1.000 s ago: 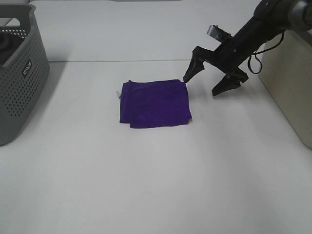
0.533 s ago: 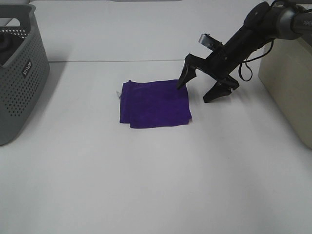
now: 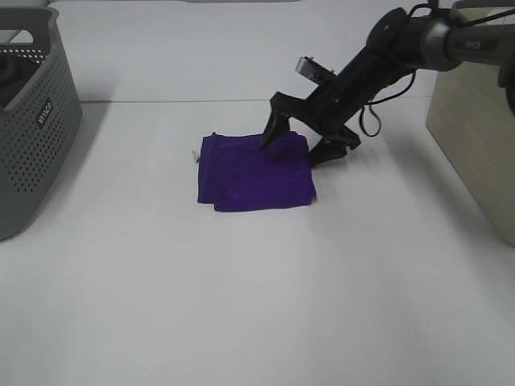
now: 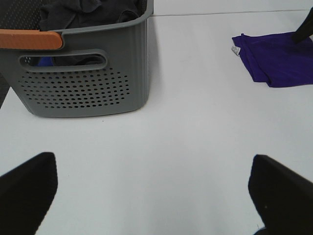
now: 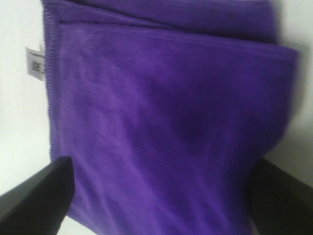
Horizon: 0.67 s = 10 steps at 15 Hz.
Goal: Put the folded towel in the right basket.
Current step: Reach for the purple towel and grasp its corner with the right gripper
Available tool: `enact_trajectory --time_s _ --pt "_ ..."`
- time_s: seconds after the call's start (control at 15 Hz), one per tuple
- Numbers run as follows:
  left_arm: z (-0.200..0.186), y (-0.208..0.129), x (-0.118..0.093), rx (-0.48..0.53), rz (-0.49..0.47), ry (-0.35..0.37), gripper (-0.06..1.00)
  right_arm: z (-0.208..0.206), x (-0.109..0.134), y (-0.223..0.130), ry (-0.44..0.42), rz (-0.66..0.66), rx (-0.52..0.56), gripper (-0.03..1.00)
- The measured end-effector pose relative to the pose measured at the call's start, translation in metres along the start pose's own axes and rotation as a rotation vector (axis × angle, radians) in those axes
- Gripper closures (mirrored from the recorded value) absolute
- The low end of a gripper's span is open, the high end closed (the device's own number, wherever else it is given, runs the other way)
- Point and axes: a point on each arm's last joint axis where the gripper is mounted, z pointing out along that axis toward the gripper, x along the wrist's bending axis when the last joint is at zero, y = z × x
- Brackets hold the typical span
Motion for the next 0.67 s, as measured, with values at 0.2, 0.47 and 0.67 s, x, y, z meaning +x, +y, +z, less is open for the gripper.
enact_trajectory --time_s 0.2,0.47,0.67 --pt "0.0 0.0 0.0 0.0 0.0 0.0 -0.05 0.038 0.039 -0.01 -0.011 -0.082 -0.06 0.47" --pt "0.0 0.0 0.0 0.0 0.0 0.0 -0.05 0.048 0.042 -0.013 -0.02 -0.093 -0.071 0.92" --pt "0.0 0.0 0.0 0.0 0.0 0.0 -0.05 0.047 0.042 -0.013 -0.02 -0.096 -0.066 0.92"
